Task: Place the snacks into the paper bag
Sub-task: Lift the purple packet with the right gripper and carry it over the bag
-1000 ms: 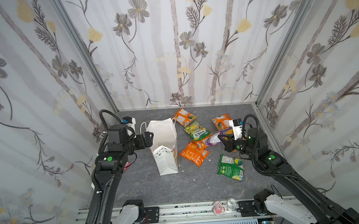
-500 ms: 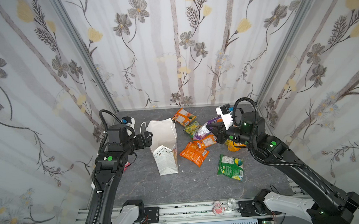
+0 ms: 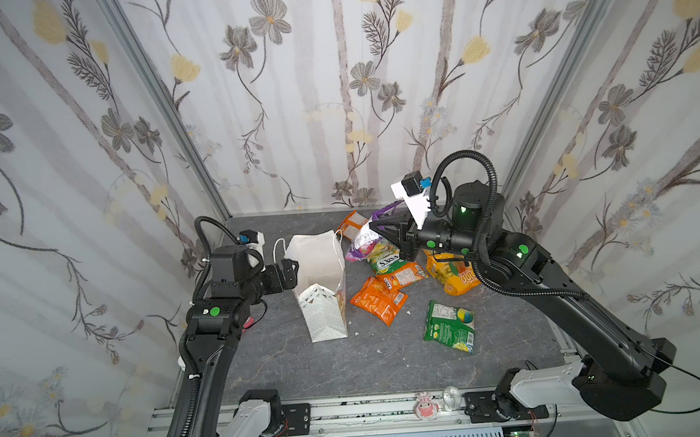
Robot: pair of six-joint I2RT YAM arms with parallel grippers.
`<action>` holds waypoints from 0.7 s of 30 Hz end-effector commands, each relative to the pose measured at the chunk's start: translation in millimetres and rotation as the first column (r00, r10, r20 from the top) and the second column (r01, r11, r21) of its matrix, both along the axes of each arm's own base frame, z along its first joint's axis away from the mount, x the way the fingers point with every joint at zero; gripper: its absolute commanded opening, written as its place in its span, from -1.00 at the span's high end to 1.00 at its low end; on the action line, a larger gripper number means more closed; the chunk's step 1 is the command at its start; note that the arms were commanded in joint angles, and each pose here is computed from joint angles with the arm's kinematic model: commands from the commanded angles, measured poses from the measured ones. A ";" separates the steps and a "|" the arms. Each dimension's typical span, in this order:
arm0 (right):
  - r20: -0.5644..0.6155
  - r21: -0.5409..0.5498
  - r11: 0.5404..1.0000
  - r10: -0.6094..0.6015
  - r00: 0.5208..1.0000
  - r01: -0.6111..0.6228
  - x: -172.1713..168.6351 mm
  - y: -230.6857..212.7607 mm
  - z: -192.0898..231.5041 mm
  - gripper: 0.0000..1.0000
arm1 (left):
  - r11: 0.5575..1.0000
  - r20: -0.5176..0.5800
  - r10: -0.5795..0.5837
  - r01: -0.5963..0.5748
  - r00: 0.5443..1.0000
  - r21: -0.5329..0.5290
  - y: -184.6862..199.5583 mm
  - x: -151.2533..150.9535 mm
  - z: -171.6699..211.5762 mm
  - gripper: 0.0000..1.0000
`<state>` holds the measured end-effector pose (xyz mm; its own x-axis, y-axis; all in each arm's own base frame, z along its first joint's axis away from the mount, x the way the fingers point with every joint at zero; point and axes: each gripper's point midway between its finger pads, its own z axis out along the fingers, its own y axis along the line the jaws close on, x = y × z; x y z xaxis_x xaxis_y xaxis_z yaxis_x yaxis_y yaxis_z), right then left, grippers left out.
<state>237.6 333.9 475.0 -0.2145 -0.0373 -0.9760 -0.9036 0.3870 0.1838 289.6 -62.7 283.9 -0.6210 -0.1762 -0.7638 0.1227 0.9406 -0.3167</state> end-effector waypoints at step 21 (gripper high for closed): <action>0.169 0.020 0.951 0.300 0.939 -0.307 -36.7 102.3 52.4 1.00 | 0.999 -0.015 -0.031 0.031 0.999 0.007 -7.1 -0.2 -12.6 -1.00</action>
<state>200.7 427.4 527.6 -0.0774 -0.0276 -0.9966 -0.9907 0.1142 0.0738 285.0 -72.5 270.0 -0.6546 -0.1583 -0.7392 0.1491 0.9316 -0.3316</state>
